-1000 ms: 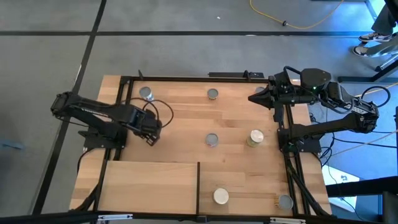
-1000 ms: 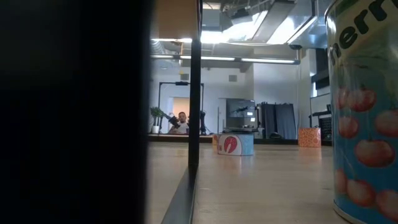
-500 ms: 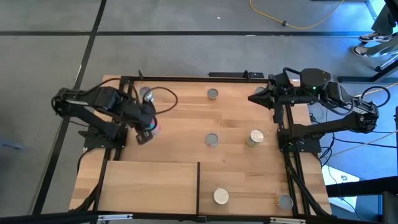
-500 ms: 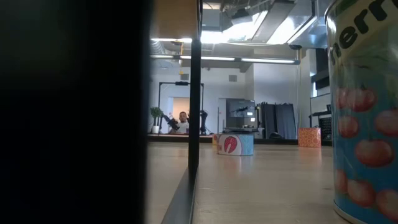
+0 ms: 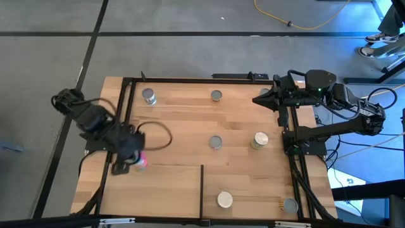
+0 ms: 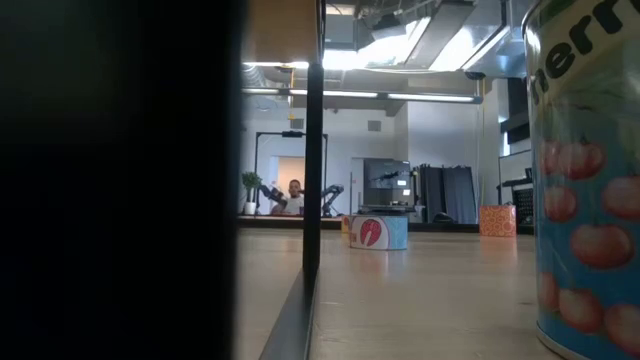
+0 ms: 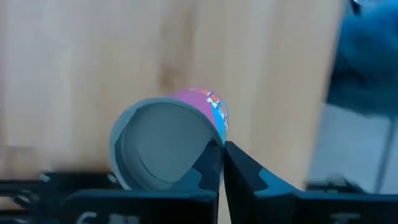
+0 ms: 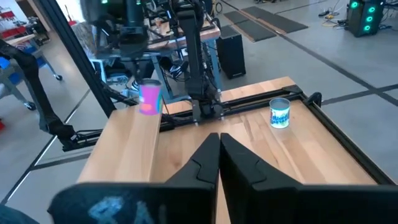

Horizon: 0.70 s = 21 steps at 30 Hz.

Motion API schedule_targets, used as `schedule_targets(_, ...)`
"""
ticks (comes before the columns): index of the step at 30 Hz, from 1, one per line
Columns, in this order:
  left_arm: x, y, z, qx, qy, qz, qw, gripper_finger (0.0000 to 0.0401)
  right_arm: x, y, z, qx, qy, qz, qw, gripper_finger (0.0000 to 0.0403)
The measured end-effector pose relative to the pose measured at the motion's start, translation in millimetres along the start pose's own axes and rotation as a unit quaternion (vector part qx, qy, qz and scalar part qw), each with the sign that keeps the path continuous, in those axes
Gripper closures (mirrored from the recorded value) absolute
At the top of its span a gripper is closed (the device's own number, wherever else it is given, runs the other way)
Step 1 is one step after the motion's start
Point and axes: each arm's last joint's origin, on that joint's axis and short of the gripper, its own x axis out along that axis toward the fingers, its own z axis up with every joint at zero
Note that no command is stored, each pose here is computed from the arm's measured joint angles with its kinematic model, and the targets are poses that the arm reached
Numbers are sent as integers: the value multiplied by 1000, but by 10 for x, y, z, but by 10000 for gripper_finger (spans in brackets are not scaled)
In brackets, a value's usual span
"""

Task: Pick and place cans onto a shelf
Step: Put the canned chicken soup on the shelf

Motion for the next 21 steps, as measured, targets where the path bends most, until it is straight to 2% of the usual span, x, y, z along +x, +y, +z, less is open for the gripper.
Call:
schedule_targets(5, 17, -210, -204, -60, 29, -32, 997, 401, 0, 0, 0, -11, 0, 0, 1000, 387)
schedule_targets(13, 134, -663, -343, -130, 13, -109, 985, 401, 0, 1, 0, -34, 0, 0, 999, 387)
schedule_targets(21, 477, -979, -520, -127, 40, -59, 989, 401, 0, -1, -3, -33, 2, 0, 999, 387)
